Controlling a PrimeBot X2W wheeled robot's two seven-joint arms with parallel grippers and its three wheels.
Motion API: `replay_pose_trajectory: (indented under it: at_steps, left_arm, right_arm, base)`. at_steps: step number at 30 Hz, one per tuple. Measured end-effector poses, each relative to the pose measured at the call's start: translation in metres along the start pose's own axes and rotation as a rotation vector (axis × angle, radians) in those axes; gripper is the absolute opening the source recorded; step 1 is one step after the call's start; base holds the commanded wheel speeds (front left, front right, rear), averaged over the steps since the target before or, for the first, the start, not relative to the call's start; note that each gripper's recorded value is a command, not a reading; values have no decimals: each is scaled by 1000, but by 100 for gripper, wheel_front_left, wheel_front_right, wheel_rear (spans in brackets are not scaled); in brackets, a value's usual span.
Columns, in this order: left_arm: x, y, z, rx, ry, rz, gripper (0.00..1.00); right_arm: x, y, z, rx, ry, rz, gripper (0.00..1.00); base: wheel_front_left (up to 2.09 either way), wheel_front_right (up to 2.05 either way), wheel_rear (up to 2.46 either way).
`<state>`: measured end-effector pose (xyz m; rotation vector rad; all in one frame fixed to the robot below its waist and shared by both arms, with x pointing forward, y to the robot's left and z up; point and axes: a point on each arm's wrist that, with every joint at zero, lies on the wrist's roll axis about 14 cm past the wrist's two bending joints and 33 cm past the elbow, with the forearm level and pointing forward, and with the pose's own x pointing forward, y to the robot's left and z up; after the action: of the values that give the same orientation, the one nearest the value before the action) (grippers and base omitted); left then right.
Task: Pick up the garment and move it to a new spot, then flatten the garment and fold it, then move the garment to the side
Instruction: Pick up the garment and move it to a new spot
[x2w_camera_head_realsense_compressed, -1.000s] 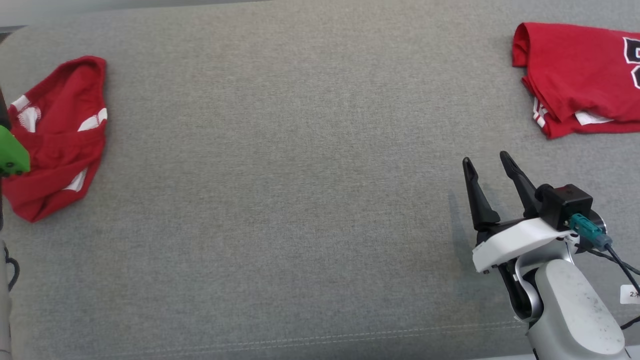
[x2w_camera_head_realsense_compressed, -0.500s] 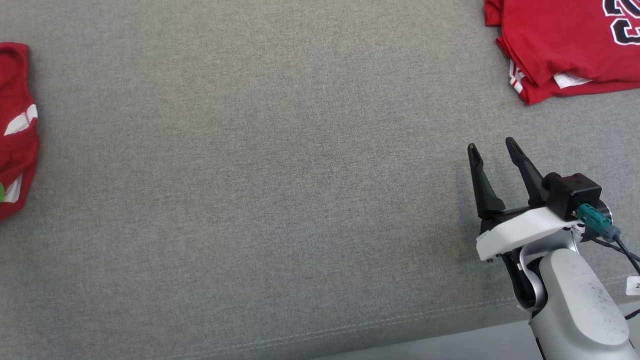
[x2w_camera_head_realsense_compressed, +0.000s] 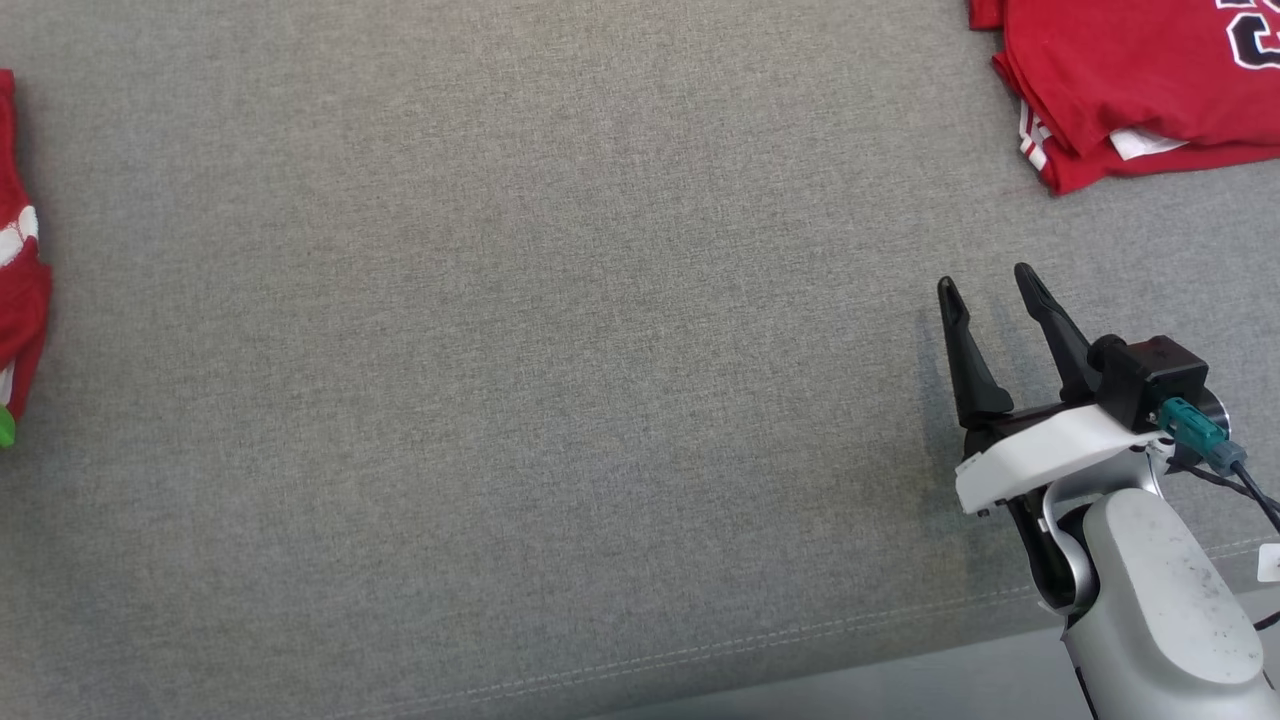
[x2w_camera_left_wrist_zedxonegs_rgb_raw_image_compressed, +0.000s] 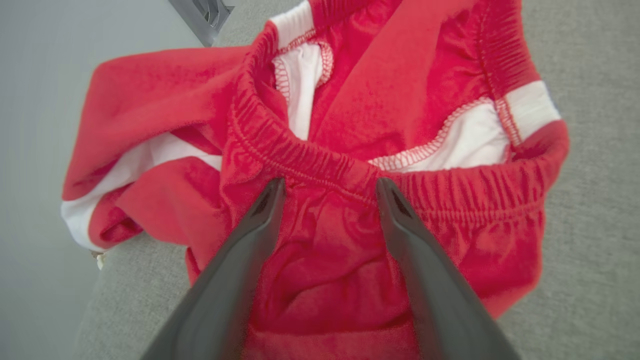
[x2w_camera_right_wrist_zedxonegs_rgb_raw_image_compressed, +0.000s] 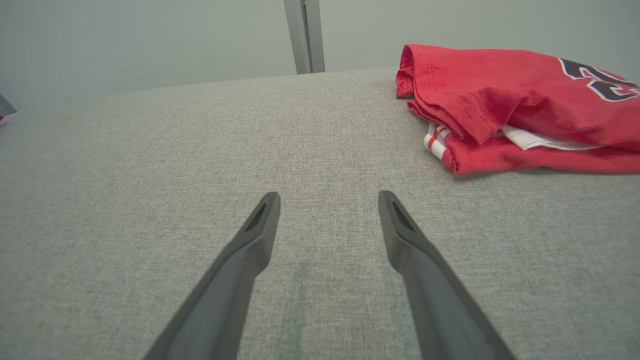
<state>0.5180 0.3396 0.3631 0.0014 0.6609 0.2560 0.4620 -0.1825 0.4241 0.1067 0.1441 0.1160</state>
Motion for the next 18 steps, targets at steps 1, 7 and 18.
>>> replay_pose_trajectory:
  at_steps: [1, 7, 18]
  left_arm:
    - [0, 0, -1, 0, 3, 0, 49]
    - [2, 1, -3, 12, -7, 2, 0]
    - [-7, 7, 23, 29, -118, -1, 0]
  right_arm:
    - [0, 0, 0, -1, -1, 1, 100]
    - [0, -2, 0, -8, 1, -2, 100]
    - [2, 4, 8, -11, -17, 14, 100]
  base:
    - [0, 0, 0]
    - [0, 0, 0]
    - [0, 0, 0]
